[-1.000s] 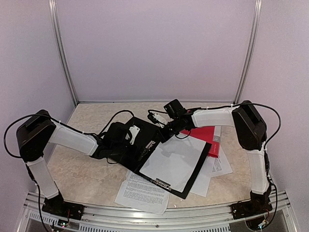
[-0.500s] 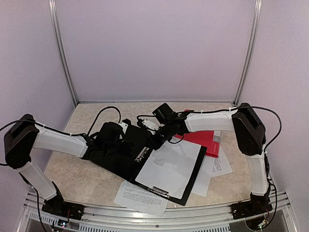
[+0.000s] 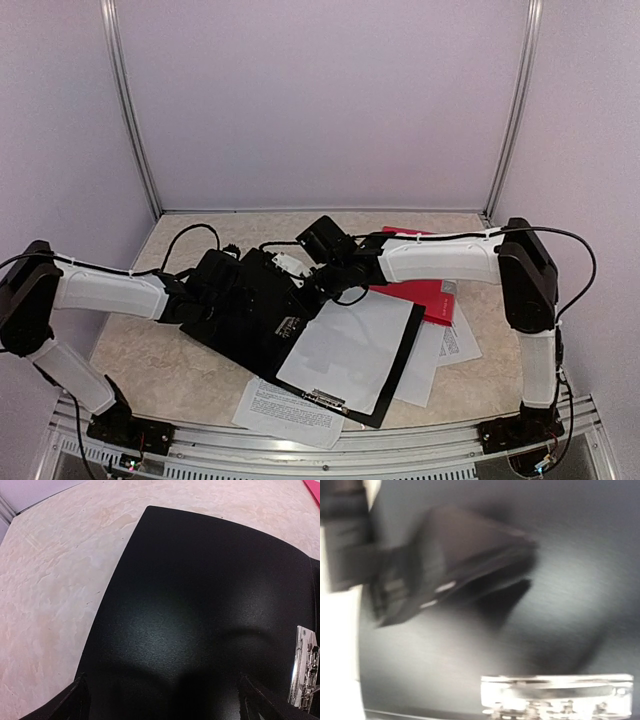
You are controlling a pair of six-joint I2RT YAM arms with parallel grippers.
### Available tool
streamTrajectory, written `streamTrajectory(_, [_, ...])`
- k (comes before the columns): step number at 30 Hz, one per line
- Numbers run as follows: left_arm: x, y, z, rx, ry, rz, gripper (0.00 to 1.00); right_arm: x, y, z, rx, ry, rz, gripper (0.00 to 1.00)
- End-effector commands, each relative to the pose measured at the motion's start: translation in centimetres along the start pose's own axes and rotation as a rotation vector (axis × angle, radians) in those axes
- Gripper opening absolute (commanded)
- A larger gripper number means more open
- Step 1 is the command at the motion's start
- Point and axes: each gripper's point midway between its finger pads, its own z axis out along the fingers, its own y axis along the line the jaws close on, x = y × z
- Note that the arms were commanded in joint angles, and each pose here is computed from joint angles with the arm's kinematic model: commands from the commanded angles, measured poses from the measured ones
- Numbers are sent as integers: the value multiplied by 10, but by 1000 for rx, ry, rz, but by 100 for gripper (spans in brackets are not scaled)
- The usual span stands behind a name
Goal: Put the files into the folder
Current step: Open the spring clip on the folder with some files.
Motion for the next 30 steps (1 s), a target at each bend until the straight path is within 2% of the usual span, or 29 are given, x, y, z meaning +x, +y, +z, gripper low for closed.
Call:
streamTrajectory(1, [5,21,-6,-50,26,-68,98,-16,29,-17,-31,-41,-16,17])
streamTrajectory(6, [-1,32,-9,-52,18,-106,99,-4,47,-7,-71,-19,-16,20])
streamTrajectory(10, [-4,34,-12,-41,12,-117,99,-7,40,-16,-9,-45,-7,27])
streamTrajectory(13, [-8,33,-15,-27,1,-122,99,-8,26,-25,49,-54,1,47])
streamTrajectory(17, [-12,33,-19,-18,-13,-120,99,-7,6,-32,101,-53,11,60])
streamTrajectory(30, [-20,30,-19,-9,-24,-106,99,21,-38,-12,90,11,54,62])
